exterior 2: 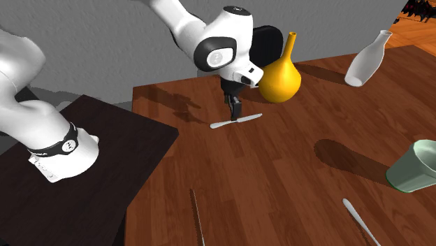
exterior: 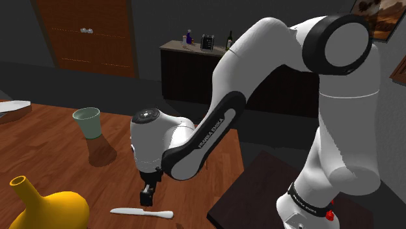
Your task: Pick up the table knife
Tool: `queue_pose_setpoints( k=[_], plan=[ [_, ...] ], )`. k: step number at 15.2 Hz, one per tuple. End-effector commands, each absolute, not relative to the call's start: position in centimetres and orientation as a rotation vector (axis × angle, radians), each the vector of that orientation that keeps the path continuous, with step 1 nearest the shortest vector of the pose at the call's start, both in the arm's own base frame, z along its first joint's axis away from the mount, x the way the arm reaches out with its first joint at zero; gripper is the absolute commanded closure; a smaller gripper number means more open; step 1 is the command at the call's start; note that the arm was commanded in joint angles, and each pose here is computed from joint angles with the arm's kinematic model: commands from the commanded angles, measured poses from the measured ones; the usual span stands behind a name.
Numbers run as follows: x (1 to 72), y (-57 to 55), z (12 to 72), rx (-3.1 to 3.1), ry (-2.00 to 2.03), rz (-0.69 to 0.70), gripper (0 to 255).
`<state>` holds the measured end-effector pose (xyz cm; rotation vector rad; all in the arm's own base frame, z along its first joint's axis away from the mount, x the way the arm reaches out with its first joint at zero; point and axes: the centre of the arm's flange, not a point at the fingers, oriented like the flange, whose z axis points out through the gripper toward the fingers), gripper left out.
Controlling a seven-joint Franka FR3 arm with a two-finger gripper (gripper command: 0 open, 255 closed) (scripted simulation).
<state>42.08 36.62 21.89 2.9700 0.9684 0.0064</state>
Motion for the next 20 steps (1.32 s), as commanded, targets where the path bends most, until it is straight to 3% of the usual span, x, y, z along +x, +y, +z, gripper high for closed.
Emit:
queue_pose_setpoints(
  k=[1,13,14,20],
  plan=[
    [42.0,38.6,19.5,2.953,1.001,0.009,0],
    [42.3,40.6,13.2,2.935,1.036,0.011,0],
    [42.3,40.7,13.2,2.935,1.036,0.011,255],
    [42.3,40.7,13.3,2.935,1.036,0.012,255]
  ],
)
